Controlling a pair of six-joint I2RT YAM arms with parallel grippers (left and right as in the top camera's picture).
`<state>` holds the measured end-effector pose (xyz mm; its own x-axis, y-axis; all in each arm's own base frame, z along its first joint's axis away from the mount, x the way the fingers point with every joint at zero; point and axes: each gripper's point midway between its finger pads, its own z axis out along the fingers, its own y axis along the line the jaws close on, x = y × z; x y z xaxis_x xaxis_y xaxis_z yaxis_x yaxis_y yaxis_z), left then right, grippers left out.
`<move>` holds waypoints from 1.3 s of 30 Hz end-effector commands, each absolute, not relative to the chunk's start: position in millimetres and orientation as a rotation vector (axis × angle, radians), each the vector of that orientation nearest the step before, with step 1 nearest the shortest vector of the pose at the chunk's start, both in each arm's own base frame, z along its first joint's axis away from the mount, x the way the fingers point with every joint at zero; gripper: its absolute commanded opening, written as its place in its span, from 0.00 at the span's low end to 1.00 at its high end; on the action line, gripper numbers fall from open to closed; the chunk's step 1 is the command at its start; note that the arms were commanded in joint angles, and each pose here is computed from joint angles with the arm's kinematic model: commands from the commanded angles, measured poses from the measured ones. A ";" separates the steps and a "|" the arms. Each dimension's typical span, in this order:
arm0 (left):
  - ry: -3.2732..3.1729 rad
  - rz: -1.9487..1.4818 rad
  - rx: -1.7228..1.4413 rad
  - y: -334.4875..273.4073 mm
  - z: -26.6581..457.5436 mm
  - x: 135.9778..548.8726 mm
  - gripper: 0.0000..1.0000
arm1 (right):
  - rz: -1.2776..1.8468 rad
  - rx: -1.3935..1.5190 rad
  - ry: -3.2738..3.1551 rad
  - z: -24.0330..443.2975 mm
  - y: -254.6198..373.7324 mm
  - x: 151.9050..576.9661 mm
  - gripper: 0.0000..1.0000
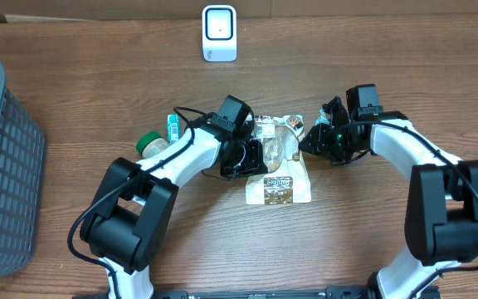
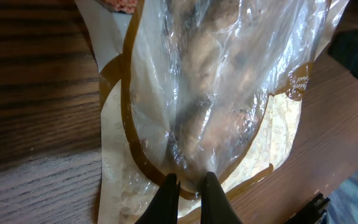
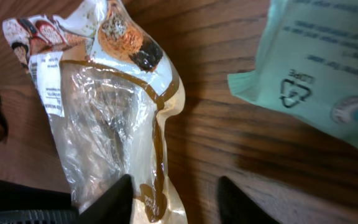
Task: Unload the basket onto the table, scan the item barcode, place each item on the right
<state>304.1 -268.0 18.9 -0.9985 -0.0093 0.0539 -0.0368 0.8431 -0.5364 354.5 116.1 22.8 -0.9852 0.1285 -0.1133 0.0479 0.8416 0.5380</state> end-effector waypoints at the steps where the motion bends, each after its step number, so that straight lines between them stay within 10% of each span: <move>1: -3.015 0.607 0.128 -242.0 -20.6 300.0 0.04 | 0.922 0.073 2.878 14.0 124.9 349.6 0.55; 12: -3.016 0.604 0.133 -241.7 -20.7 300.2 0.04 | 1.160 -0.062 2.890 -8.4 156.1 333.0 0.73; 30: -3.016 0.605 0.137 -241.0 -20.7 300.8 0.05 | 1.354 -0.096 2.866 -11.1 180.8 322.6 0.04; 39: -3.040 0.640 0.137 -222.4 7.4 324.3 0.04 | 1.338 -0.136 2.808 7.8 182.0 331.1 0.04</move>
